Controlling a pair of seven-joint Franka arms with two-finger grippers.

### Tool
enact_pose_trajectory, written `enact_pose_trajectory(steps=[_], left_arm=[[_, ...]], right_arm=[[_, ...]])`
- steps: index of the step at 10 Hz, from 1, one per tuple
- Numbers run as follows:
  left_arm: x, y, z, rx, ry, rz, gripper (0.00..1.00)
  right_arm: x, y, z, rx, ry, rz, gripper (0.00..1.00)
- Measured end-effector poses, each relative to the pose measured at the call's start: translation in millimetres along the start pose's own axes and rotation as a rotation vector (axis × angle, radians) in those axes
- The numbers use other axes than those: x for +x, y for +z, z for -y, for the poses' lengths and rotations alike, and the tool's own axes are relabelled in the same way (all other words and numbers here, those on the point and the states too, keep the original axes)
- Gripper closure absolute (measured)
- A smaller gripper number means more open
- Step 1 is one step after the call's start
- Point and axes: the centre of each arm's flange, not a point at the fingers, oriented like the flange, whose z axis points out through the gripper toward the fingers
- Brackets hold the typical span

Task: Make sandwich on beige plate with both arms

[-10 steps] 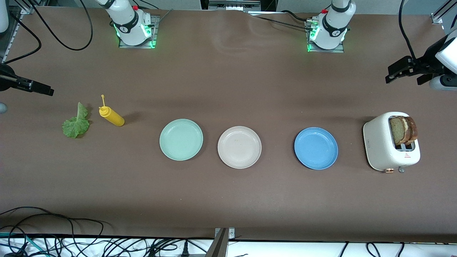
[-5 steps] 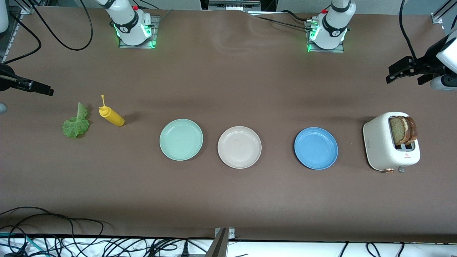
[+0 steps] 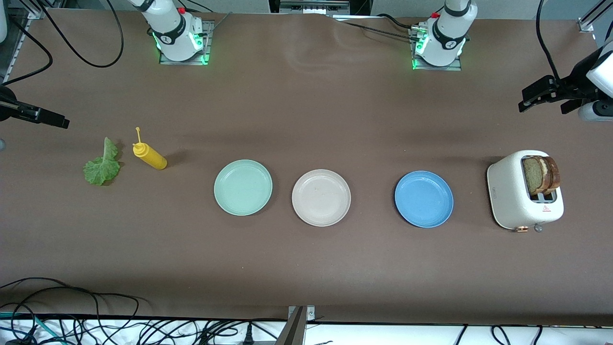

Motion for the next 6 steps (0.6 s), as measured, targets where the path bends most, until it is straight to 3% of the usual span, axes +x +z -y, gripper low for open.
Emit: enact_pose_trajectory(steps=[6], left_arm=[[0.1, -0.2, 4.8, -0.001, -0.009, 0.0, 0.0]], right_arm=[[0.0, 0.0, 0.0, 0.0, 0.0, 0.0, 0.0]])
